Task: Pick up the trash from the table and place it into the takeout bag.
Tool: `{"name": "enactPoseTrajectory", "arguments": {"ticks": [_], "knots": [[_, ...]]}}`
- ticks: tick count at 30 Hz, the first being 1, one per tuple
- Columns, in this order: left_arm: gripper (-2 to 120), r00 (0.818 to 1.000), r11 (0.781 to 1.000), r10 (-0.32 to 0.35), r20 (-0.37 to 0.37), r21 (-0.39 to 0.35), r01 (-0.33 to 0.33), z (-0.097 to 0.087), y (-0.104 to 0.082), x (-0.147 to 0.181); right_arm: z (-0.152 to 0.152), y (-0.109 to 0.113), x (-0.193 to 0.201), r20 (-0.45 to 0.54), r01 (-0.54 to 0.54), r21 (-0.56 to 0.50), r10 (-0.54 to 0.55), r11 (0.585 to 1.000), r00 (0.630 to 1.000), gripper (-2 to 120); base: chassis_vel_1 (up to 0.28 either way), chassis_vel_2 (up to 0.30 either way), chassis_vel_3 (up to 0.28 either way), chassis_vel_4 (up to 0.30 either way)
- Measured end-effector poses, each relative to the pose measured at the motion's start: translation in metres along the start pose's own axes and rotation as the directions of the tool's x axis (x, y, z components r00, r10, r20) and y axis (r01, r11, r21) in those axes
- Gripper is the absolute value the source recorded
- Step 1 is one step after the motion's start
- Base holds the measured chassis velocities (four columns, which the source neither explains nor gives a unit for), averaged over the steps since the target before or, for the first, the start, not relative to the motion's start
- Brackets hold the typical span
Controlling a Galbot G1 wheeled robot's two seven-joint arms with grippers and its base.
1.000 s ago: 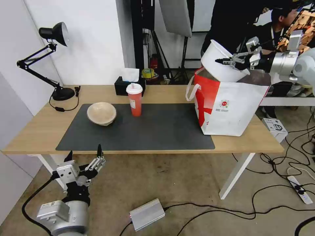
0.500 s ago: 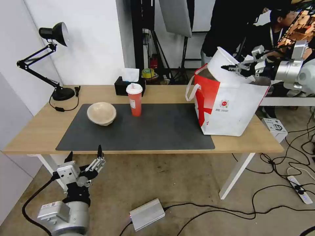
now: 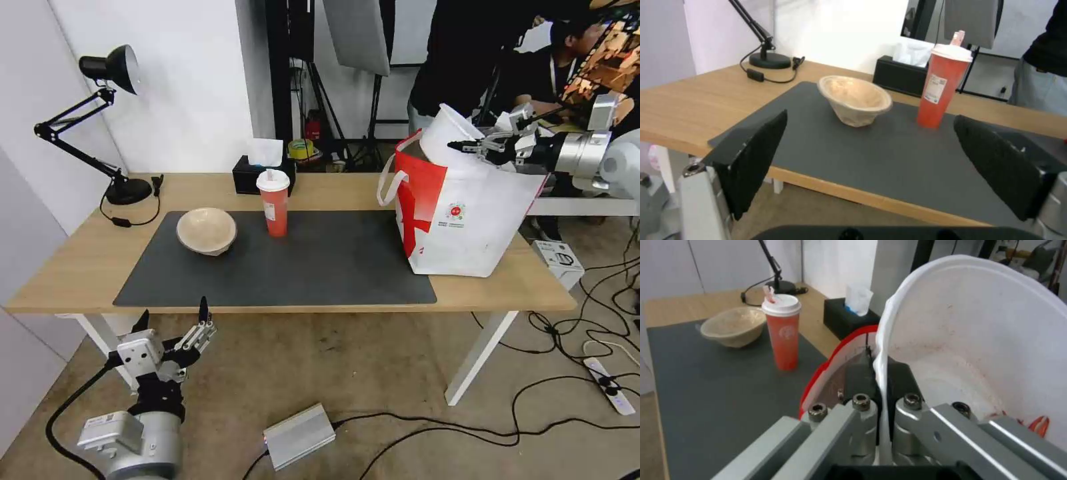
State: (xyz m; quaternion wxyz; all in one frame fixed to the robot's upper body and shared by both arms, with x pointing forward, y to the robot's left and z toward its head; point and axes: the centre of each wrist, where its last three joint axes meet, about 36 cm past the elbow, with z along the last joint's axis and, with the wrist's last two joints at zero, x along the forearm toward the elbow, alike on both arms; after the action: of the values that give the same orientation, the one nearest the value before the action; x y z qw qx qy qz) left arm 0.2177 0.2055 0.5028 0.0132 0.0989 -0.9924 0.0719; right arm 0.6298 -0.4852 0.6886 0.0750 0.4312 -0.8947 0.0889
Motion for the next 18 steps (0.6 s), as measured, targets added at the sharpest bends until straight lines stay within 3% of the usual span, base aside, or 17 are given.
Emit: {"name": "enactPoseTrajectory", "arguments": {"ticks": [4,5,9,10,16,17,18], "knots": [[100,1.000,1.000,0.002,0.001,-0.002,-0.002,0.000,0.000,0.000,0.003,0.004,0.003,-0.006,0.013,0.002,-0.013,1.000,1.000,4,0.000,0.000,0.000,0.000],[100,1.000,1.000,0.003,0.001,-0.004,-0.003,0.000,0.000,0.000,0.003,0.005,0.005,-0.005,0.012,0.003,-0.012,1.000,1.000,12,0.000,0.000,0.000,0.000],[100,1.000,1.000,0.005,-0.001,-0.004,-0.005,0.000,0.000,0.001,0.003,0.006,0.006,-0.003,0.008,0.004,-0.008,1.000,1.000,21,0.000,0.000,0.000,0.000],[100,1.000,1.000,0.007,-0.004,-0.001,-0.007,0.001,-0.001,0.001,0.002,0.008,0.010,-0.004,0.003,0.005,-0.003,1.000,1.000,36,0.000,0.000,0.000,0.000],[100,1.000,1.000,0.008,-0.004,-0.004,-0.008,0.001,-0.002,0.002,0.003,0.010,0.014,-0.004,-0.004,0.004,0.004,1.000,1.000,51,0.000,0.000,0.000,0.000],[100,1.000,1.000,0.010,-0.004,-0.008,-0.010,0.002,-0.002,0.003,0.005,0.012,0.019,-0.003,-0.008,0.002,0.008,1.000,1.000,63,0.000,0.000,0.000,0.000],[100,1.000,1.000,0.010,-0.004,-0.008,-0.010,0.002,-0.002,0.003,0.005,0.012,0.019,-0.003,-0.008,0.002,0.008,1.000,1.000,63,0.000,0.000,0.000,0.000]]}}
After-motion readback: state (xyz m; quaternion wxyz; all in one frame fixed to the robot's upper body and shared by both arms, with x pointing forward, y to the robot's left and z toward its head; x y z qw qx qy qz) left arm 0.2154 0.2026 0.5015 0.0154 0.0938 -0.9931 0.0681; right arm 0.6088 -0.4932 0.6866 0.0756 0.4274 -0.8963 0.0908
